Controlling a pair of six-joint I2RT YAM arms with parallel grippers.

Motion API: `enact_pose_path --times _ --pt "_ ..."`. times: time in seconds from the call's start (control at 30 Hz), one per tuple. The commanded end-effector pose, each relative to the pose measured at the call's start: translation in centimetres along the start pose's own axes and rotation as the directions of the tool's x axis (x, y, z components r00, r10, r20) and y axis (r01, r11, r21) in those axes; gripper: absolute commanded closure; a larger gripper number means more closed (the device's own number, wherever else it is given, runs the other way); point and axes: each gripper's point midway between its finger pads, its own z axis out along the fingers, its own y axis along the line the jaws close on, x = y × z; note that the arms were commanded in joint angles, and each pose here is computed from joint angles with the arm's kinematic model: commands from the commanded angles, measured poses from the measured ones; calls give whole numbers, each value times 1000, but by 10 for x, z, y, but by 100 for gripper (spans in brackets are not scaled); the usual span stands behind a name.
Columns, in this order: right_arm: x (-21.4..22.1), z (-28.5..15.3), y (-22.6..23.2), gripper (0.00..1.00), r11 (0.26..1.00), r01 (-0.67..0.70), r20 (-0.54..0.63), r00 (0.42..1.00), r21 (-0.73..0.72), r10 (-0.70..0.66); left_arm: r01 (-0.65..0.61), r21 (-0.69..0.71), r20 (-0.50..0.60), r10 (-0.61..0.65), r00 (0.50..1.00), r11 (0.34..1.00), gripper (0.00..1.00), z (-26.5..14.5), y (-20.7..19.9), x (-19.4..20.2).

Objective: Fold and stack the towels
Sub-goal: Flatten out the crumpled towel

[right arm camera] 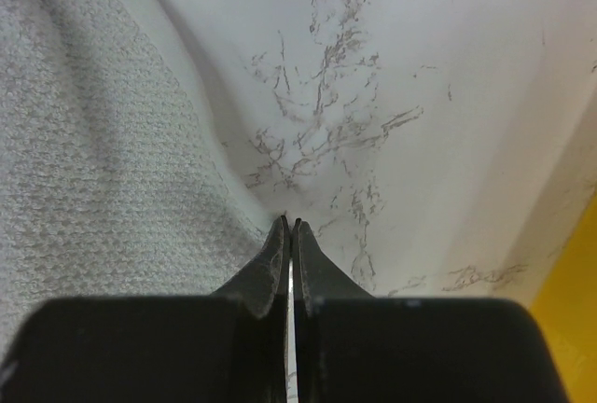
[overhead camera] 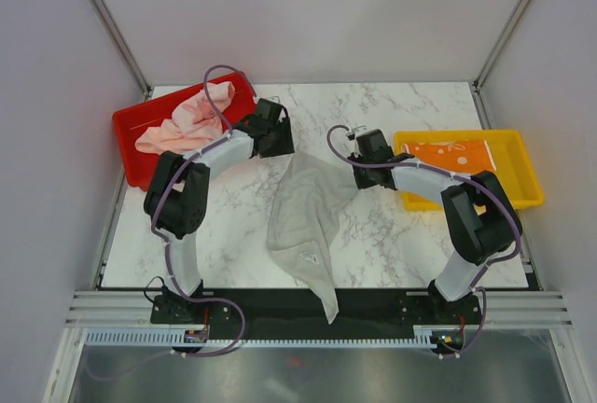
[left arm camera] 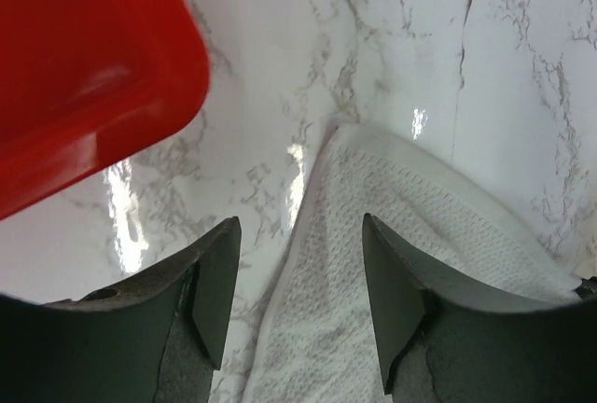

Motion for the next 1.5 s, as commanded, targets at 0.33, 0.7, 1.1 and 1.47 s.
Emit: enact_pose_path --times 0.33,0.7,1.1,1.47 --pt "-17 -11 4 100 1000 18 60 998 -16 -17 -228 52 -58 230 971 972 41 58 -23 -3" --pt "-23 -12 0 100 1000 5 76 997 -3 -5 -249 123 -125 264 956 961 56 63 -40 28" --pt "-33 -22 2 100 999 -40 104 994 -13 41 -119 247 -213 174 961 962 98 50 -65 52" --pt "-45 -159 31 100 950 -154 337 910 -272 244 -85 503 43 73 996 860 98 -163 -115 36"
